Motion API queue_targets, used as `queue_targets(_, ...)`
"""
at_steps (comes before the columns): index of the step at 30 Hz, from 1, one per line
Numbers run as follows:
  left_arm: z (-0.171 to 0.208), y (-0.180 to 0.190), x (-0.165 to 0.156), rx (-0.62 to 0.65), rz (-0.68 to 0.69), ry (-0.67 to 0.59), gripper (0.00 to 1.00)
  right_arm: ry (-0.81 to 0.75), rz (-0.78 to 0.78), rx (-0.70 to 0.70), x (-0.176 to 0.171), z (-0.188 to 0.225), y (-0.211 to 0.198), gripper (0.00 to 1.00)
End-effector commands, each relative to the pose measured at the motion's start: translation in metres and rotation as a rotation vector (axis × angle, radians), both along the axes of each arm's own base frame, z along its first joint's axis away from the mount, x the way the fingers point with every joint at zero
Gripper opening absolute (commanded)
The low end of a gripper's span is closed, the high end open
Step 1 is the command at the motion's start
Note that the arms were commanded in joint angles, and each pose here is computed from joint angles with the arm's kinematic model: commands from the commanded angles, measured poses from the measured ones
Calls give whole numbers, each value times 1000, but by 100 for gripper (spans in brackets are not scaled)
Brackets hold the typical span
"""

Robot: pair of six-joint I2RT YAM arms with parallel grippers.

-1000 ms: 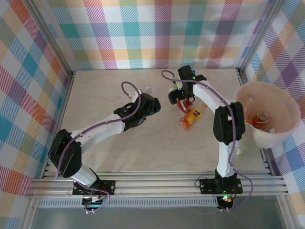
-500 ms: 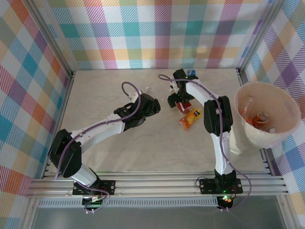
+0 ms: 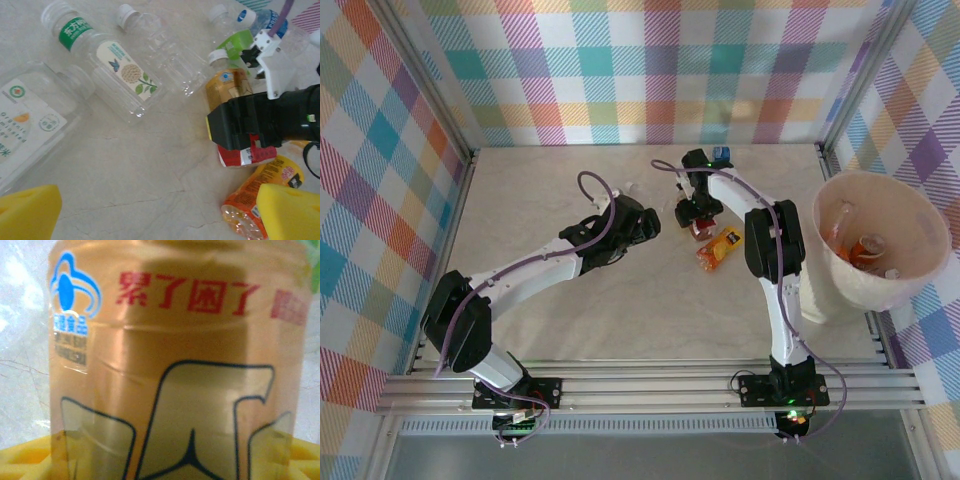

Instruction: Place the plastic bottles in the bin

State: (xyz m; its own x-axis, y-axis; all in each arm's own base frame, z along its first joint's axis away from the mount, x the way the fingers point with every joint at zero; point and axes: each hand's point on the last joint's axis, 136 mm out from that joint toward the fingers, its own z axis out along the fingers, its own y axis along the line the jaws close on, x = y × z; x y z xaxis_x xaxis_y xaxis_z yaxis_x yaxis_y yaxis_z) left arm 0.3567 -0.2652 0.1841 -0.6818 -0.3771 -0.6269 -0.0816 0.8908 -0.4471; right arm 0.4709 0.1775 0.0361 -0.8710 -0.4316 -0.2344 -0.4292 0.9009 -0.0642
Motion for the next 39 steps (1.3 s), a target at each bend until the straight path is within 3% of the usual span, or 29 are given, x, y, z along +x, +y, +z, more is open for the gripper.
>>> queue_targets(1, 13, -18, 6, -48, -75, -46, 100, -113, -6, 48, 5, 53, 2, 68)
queue_targets(13, 71, -85, -8, -178, -462, -213, 100, -366, -66, 228, -18, 161, 0, 61)
queue_targets(25, 132, -136, -38, -172, -756, -432, 100, -662, -53, 420, -70, 274, -12, 57)
queue_targets(31, 155, -167, -63, -243, -891, -524, 100, -809, -106, 421, -92, 317, -40, 56)
queue_targets(35, 164, -177, -67, -281, -912, -545, 100, -906, -150, 410, -107, 347, -67, 56)
queue_targets(39, 162, -181, -62, -294, -892, -536, 100, -1013, -284, 175, -114, 366, -125, 56)
